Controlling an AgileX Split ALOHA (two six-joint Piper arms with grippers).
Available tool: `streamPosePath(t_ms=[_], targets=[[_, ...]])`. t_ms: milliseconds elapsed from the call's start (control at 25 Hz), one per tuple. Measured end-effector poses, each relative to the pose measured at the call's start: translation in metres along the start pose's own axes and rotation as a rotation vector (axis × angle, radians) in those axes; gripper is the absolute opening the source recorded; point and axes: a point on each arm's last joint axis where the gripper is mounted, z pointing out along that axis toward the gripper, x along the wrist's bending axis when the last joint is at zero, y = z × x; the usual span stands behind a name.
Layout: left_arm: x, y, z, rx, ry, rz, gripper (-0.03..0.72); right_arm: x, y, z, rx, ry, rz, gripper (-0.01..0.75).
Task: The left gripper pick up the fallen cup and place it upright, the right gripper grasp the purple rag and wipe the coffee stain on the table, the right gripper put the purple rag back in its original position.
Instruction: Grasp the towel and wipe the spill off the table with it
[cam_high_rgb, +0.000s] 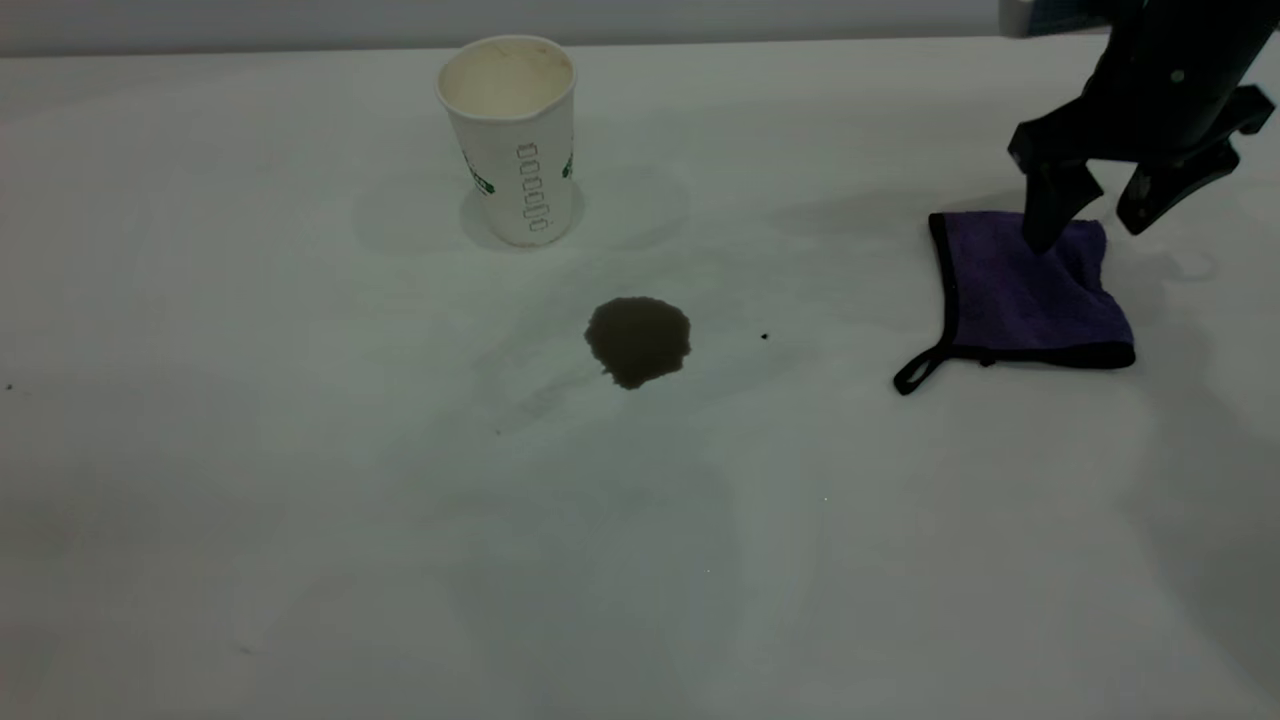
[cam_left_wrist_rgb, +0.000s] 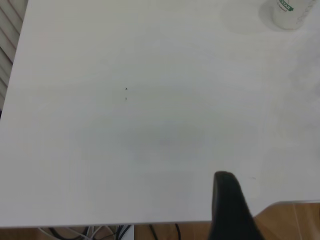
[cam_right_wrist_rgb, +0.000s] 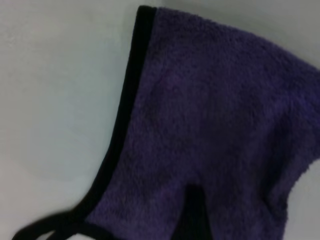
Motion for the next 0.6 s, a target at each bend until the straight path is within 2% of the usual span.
streamPosePath(t_ms=[440,520,600], targets=[[0.000,0.000,0.000,0.000,0.000,0.000,0.486,0.014,-0.008,0.037,0.017,0.030,-0.031,0.650],[0.000,0.000,0.000,0.000,0.000,0.000,0.486,0.014,-0.009,0.040,0.014,0.028,-0.030,0.598],[0.000,0.000,0.000,0.000,0.000,0.000,0.486,0.014,-0.009,0.041,0.013,0.028,-0.030,0.503]])
